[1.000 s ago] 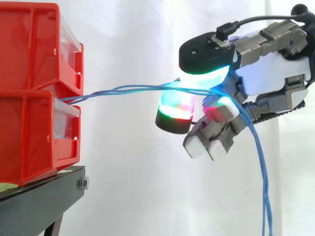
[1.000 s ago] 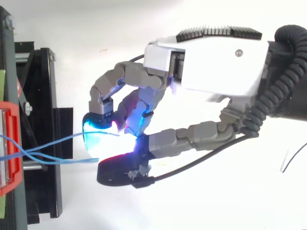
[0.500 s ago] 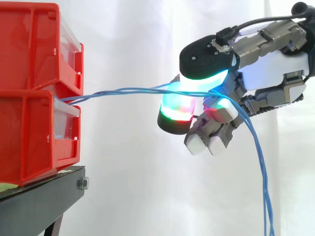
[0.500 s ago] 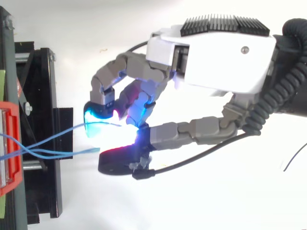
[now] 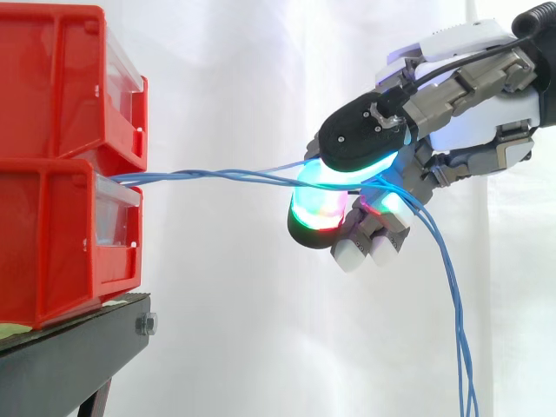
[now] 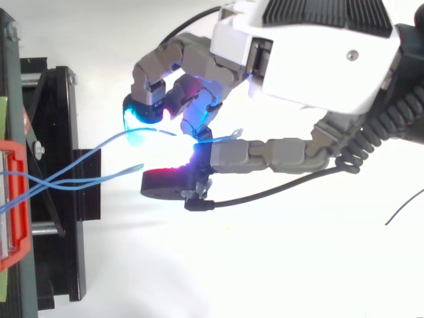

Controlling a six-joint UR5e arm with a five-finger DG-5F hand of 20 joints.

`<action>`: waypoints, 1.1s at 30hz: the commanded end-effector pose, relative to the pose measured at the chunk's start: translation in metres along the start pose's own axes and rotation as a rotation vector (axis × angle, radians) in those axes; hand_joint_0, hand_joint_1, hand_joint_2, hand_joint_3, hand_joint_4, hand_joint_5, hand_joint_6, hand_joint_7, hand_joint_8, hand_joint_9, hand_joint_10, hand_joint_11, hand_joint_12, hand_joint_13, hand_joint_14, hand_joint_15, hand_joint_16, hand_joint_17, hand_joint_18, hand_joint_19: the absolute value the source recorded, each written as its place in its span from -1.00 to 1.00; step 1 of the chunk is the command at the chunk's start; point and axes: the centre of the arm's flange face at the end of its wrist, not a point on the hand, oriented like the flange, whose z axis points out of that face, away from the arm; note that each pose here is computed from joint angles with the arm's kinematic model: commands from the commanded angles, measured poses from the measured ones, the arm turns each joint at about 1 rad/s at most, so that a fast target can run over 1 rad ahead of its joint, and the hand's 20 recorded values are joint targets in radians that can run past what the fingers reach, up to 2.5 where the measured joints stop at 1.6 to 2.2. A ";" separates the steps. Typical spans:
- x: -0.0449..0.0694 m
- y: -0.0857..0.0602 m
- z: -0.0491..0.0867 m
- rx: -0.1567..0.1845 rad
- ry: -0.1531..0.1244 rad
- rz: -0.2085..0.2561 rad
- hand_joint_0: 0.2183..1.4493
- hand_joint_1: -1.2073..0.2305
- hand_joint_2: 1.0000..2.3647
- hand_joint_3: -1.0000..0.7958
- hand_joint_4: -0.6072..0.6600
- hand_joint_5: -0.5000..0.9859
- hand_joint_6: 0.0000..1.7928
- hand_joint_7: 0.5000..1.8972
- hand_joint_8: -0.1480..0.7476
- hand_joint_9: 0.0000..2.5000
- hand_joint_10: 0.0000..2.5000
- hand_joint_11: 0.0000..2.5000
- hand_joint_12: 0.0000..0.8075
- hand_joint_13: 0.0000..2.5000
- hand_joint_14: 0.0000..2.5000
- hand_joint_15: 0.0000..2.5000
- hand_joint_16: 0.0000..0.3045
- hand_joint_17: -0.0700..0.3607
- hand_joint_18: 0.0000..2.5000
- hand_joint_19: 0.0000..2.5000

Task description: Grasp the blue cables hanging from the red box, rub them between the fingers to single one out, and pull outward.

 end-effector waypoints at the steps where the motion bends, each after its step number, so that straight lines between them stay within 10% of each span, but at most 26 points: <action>1: 0.000 0.000 0.000 0.000 -0.002 -0.022 -0.32 -0.41 -0.99 0.09 0.16 -0.50 0.02 -0.52 0.33 -0.01 -0.99 -0.31 0.10 -0.33 -0.99 -0.72 -0.61 -0.06 -0.30 -0.74; 21: -0.012 0.002 -0.005 0.042 -0.066 -0.042 -0.33 -0.41 -0.99 0.09 0.16 -0.50 0.02 -0.53 0.32 -0.01 -0.99 -0.32 0.10 -0.34 -0.99 -0.72 -0.61 -0.06 -0.30 -0.74; 33: -0.026 0.008 -0.012 0.066 -0.112 -0.183 -0.33 -0.41 -0.99 0.09 0.17 -0.50 0.02 -0.52 0.32 -0.02 -0.99 -0.32 0.10 -0.34 -0.99 -0.71 -0.61 -0.05 -0.31 -0.74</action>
